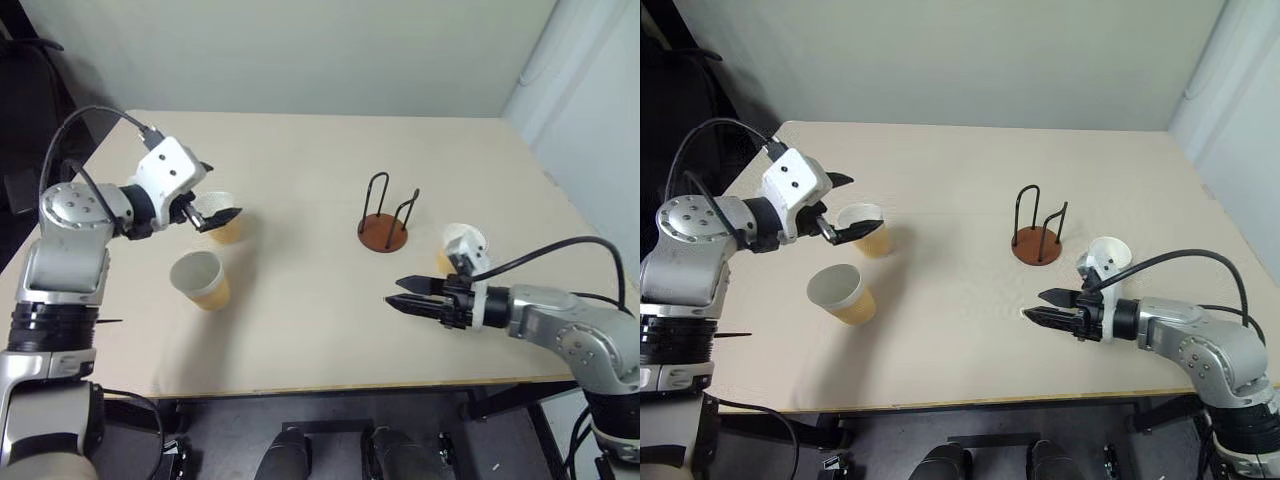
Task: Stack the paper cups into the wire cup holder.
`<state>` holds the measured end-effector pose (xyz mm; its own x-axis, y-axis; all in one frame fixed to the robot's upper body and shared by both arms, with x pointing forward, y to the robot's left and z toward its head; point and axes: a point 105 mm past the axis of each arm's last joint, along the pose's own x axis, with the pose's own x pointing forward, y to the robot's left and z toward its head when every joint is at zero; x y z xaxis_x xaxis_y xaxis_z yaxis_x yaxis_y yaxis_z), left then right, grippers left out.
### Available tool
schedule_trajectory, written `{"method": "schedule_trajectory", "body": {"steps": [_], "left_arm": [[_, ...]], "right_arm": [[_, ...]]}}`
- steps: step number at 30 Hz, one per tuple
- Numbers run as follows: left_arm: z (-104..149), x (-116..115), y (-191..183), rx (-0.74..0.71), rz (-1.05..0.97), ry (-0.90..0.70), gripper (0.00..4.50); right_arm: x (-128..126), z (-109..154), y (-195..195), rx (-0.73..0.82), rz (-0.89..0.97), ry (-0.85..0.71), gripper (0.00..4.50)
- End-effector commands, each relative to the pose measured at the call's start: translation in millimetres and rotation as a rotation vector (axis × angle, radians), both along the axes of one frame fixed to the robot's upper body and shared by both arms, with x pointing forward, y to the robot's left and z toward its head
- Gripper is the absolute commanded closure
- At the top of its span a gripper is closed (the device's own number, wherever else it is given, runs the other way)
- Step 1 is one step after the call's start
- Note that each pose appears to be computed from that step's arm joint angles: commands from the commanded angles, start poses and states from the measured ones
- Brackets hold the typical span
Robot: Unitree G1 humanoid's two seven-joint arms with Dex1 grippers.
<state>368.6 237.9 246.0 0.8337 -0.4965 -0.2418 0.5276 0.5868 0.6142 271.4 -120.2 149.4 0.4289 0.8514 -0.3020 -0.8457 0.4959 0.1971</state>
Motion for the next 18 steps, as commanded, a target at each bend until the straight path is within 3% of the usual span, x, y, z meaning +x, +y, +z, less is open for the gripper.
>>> {"method": "schedule_trajectory", "body": {"steps": [1, 6, 12, 18], "left_arm": [[18.6, -0.4, 5.1, 0.001, 0.02, -0.07, 0.03], [17.8, -3.9, 3.0, 0.018, 0.014, -0.068, 0.03], [33.6, -6.3, 5.2, 0.027, 0.019, -0.101, 0.03], [41.7, -4.9, -6.1, -0.032, -0.014, -0.123, 0.03]], "right_arm": [[4.1, 18.1, -3.4, 0.013, -0.001, -0.079, 1.93], [8.5, 19.9, 2.2, 0.043, 0.01, -0.081, 1.93], [13.8, 17.8, 8.9, 0.068, 0.021, -0.088, 1.93], [12.7, 15.1, 9.4, 0.082, -0.001, -0.095, 1.93]]}}
